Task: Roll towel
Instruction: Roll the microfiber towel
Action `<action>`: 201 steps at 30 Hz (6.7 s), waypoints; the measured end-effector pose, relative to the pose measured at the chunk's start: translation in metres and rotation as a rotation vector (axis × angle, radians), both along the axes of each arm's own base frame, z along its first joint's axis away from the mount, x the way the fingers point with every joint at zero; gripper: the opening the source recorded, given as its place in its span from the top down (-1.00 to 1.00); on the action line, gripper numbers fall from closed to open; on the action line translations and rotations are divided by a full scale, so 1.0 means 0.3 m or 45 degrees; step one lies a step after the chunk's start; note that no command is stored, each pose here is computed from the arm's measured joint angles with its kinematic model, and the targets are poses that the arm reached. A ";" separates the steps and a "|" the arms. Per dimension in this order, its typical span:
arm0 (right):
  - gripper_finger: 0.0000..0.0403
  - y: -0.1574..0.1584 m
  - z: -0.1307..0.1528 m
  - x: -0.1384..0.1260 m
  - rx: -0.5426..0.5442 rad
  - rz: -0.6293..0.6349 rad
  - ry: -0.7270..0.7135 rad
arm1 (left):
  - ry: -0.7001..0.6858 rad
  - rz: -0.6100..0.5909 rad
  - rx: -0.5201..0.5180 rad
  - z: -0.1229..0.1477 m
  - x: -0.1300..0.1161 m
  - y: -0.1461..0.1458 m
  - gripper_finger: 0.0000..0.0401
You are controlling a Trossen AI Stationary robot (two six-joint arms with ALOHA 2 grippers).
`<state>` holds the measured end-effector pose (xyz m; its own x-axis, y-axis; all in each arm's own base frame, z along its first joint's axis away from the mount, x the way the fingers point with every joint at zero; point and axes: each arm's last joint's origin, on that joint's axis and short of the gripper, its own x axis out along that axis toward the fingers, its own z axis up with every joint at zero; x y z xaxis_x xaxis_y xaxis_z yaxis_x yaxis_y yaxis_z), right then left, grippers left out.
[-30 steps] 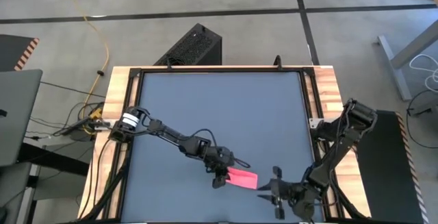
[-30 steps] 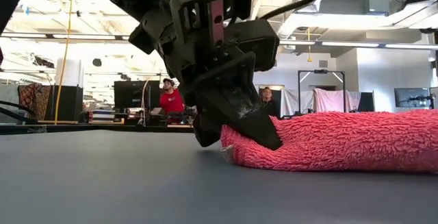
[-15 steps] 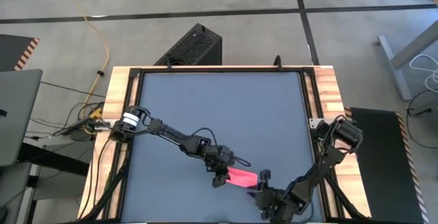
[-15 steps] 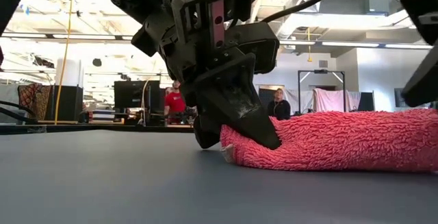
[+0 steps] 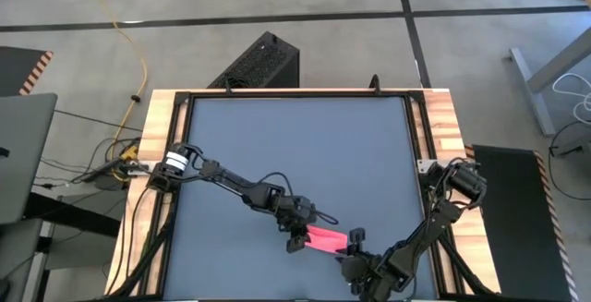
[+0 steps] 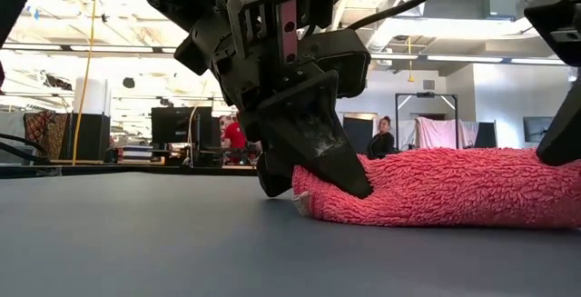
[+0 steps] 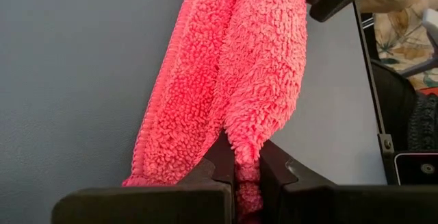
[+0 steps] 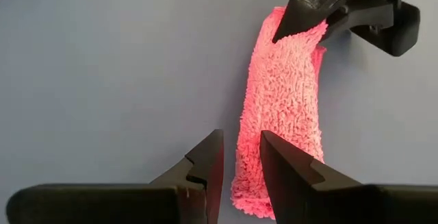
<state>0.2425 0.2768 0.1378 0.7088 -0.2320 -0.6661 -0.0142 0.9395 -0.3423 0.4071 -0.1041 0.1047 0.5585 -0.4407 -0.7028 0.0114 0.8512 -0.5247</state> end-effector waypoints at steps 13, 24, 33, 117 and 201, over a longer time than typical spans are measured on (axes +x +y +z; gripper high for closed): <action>0.38 0.012 0.042 0.025 0.045 0.010 0.051 | -0.001 -0.015 -0.007 0.000 -0.001 -0.001 0.97; -0.21 0.049 0.156 0.051 0.062 0.011 0.082 | 0.004 -0.025 -0.015 -0.002 -0.002 -0.002 0.97; -0.23 0.030 0.085 0.031 -0.031 0.017 0.139 | 0.006 -0.031 -0.022 -0.002 -0.002 -0.002 0.97; 0.87 -0.174 0.099 0.194 0.739 -0.293 0.532 | -0.640 -0.320 1.329 0.081 0.084 -0.345 0.25; 0.34 -0.004 0.338 -0.117 0.538 -0.323 -0.212 | 0.615 0.882 0.953 0.072 -0.735 -0.328 0.92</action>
<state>0.2073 0.2755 0.2391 0.7693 -0.1456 -0.6221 0.2543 0.9630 0.0891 0.1867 -0.2025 0.1265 0.1169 0.4813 -0.8687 -0.6514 0.6975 0.2987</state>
